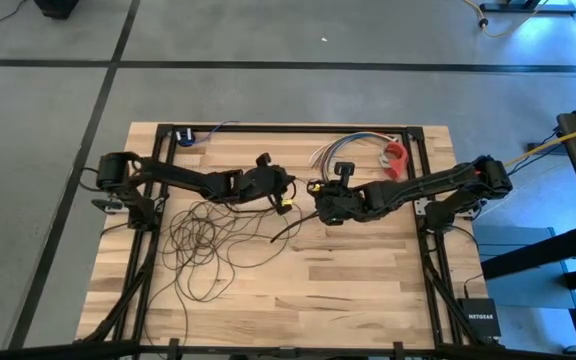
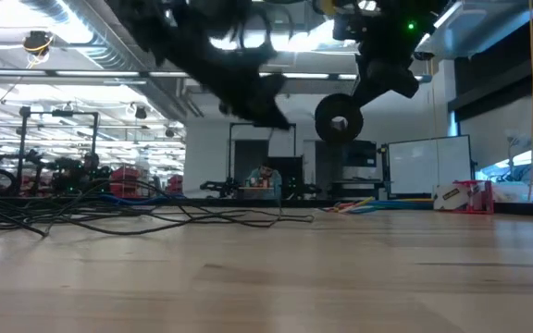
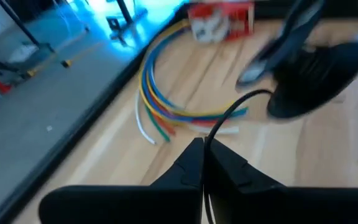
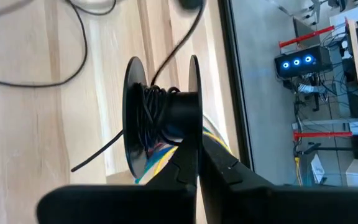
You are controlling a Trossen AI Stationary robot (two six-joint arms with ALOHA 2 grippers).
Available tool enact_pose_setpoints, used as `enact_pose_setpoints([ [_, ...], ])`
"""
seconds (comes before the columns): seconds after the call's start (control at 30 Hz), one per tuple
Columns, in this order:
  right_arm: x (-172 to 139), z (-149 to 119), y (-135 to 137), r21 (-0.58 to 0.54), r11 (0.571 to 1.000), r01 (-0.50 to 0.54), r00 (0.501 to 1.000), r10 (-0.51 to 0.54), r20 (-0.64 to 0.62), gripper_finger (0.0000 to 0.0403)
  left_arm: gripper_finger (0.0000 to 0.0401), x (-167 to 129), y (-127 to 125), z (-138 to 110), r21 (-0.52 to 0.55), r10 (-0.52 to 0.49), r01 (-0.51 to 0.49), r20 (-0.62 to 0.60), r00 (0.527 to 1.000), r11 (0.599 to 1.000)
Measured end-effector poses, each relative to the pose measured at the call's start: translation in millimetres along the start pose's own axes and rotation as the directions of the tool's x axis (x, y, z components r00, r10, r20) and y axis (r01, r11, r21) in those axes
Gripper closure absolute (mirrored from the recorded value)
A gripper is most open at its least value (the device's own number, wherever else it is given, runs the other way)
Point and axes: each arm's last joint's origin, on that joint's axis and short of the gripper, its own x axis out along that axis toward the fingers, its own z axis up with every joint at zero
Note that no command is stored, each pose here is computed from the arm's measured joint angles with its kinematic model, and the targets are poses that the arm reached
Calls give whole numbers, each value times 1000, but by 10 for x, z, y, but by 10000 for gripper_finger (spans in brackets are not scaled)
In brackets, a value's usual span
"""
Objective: Coiling cords
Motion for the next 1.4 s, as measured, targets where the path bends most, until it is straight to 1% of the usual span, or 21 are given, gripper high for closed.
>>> enact_pose_setpoints([
  [0.13, 34, -58, 33, 17, 1000, 6, 1000, -6, -21, 400, 397, -193, -76, 74, 14, -26, 26, 27, 999, 1000],
  [0.27, 49, -72, 33, 31, 998, 55, 998, -55, -21, 400, 399, -345, -200, 172, 25, -74, 72, 95, 993, 997],
  [0.43, 50, 2, 29, 92, 994, 57, 997, -60, 39, 400, 397, -449, -332, 273, 36, -126, 121, 199, 972, 992],
  [0.57, 43, 88, 19, 159, 986, 50, 992, -67, 107, 400, 399, -491, -388, 327, 32, -208, 207, 257, 944, 978],
  [0.73, 21, 211, -4, 248, 968, 27, 975, -79, 206, 400, 397, -519, -434, 332, 15, -242, 247, 268, 933, 969],
  [1.0, -60, 402, -76, 317, 948, -30, 934, -87, 345, 400, 398, -595, -532, 353, -8, -270, 285, 298, 916, 959],
  [1.13, -196, 539, -147, 328, 941, -81, 910, -64, 409, 400, 397, -629, -589, 328, 9, -292, 302, 280, 914, 953],
  [1.2, -283, 592, -174, 324, 941, -91, 899, -62, 433, 400, 399, -648, -619, 321, 21, -300, 307, 277, 913, 952],
  [1.33, -481, 680, -220, 306, 945, -114, 878, -48, 477, 400, 398, -667, -634, 324, 40, -270, 270, 279, 921, 962],
  [1.4, -572, 717, -227, 299, 947, -120, 871, -44, 489, 400, 397, -669, -628, 312, 42, -248, 245, 262, 933, 969],
])
